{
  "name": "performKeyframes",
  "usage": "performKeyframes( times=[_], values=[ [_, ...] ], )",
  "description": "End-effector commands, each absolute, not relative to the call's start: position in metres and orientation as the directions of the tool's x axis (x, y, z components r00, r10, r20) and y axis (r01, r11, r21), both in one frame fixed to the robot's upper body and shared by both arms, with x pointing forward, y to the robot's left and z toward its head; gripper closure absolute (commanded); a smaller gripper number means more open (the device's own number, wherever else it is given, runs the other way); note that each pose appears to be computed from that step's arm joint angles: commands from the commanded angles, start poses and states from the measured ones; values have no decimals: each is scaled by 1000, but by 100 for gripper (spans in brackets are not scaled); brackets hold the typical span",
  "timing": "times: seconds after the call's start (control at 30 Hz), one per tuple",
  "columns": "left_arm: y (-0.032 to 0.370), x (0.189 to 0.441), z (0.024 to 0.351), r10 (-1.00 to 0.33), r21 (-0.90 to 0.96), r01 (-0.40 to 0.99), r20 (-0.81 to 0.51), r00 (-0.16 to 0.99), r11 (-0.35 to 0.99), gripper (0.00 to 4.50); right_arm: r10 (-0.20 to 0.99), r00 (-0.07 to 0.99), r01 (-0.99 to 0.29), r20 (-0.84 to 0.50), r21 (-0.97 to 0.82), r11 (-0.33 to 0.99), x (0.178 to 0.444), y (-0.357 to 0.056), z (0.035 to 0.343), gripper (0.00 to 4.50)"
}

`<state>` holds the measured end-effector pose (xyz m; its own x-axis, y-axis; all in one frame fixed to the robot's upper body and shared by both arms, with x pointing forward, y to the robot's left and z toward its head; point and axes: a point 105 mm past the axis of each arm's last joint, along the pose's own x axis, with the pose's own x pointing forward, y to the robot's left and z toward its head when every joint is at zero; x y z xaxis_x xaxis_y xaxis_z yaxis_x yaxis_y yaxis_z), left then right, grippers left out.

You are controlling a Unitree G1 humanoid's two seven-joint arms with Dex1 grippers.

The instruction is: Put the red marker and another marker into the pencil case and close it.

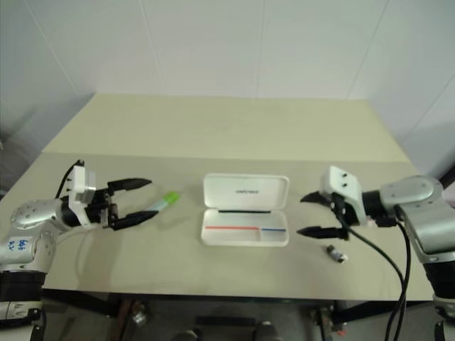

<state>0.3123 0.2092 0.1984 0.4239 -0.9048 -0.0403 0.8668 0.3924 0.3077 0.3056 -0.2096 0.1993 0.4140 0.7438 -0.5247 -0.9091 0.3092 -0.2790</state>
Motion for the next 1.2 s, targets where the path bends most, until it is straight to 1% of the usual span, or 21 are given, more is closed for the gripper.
performKeyframes(
  times=[0.03, 0.17, 0.3, 0.4, 0.57, 0.77, 0.87, 1.0, 1.13, 1.17, 1.2],
  values=[
    [203, 308, 218, -924, 360, 867, -30, 381, 346, 0, 719, 495, -868, -488, -315, 384, 316, -239, 208, 3],
    [187, 301, 223, -952, 348, 902, -73, 299, 256, 0, 632, 574, -816, -520, -299, 495, 336, -284, 191, 3],
    [175, 294, 222, -963, 305, 931, -111, 245, 201, 0, 606, 599, -795, -523, -295, 530, 349, -297, 184, 3],
    [165, 289, 220, -967, 285, 942, -130, 220, 176, 0, 599, 609, -786, -521, -291, 546, 359, -299, 181, 3],
    [151, 287, 223, -968, 286, 943, -134, 213, 168, 0, 586, 617, -777, -525, -290, 559, 374, -294, 169, 3],
    [145, 281, 230, -966, 290, 940, -127, 223, 179, 0, 602, 593, -792, -534, -251, 557, 381, -283, 157, 3],
    [148, 280, 231, -963, 293, 937, -131, 238, 191, 0, 617, 571, -803, -542, -214, 556, 380, -280, 151, 65],
    [152, 277, 232, -957, 297, 932, -136, 257, 208, 0, 620, 568, -801, -541, -192, 567, 381, -278, 146, 206],
    [154, 277, 231, -954, 298, 929, -135, 266, 217, 0, 618, 578, -797, -533, -205, 568, 382, -276, 143, 350],
    [154, 278, 231, -954, 299, 928, -132, 269, 221, 0, 612, 585, -793, -533, -217, 568, 383, -276, 143, 379],
    [155, 279, 231, -954, 299, 928, -131, 271, 222, 0, 609, 587, -793, -534, -224, 567, 383, -276, 142, 394]
  ],
)
